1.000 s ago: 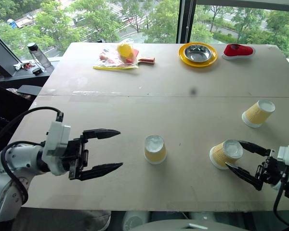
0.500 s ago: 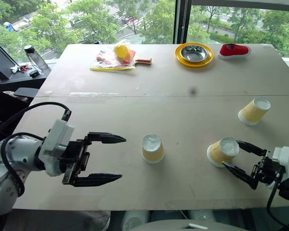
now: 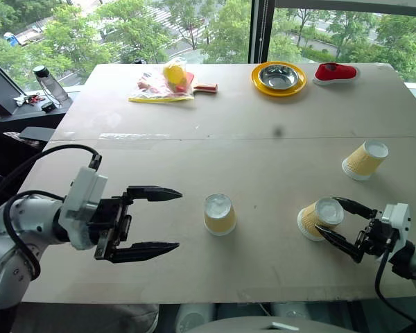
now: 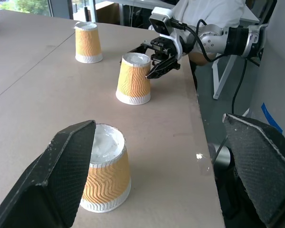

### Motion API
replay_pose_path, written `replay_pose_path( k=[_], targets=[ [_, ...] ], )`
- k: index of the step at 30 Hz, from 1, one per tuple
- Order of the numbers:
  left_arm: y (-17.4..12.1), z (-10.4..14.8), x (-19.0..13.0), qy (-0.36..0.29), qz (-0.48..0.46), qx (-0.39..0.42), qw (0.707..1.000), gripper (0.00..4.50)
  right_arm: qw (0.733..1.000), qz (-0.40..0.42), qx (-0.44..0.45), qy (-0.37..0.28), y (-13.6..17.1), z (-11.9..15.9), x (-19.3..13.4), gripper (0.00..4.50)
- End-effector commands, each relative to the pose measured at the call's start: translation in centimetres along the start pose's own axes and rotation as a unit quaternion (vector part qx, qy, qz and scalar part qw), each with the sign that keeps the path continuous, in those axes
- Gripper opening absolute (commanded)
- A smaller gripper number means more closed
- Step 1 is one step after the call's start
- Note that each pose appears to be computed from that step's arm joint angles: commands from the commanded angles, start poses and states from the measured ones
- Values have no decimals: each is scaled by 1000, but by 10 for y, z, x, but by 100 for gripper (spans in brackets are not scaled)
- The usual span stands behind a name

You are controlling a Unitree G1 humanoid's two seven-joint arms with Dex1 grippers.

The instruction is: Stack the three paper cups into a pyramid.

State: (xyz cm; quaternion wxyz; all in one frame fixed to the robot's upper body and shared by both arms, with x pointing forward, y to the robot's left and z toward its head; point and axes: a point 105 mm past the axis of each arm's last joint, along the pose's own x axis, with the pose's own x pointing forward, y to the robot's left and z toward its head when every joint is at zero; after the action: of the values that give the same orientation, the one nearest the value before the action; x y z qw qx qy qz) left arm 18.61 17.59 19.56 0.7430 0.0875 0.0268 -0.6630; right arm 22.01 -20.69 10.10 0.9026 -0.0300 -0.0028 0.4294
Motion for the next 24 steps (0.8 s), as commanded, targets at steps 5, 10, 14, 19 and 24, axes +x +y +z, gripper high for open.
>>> replay_pose_path(
  k=[5,10,14,19,24],
  targets=[
    [-1,3,-1,-1,10,18,1000,450,999,8,-19,-24,0,13,8,184],
    [6,5,-6,-14,44,21,999,450,998,16,-33,-51,-3,29,37,184],
    [26,2,-25,-15,120,22,992,450,997,27,-46,-63,-12,46,101,184],
    [42,6,-37,-23,168,15,985,450,995,50,-72,-52,-19,58,174,184],
    [62,11,-42,-28,226,7,974,450,994,73,-70,-28,-23,60,224,184]
  ],
)
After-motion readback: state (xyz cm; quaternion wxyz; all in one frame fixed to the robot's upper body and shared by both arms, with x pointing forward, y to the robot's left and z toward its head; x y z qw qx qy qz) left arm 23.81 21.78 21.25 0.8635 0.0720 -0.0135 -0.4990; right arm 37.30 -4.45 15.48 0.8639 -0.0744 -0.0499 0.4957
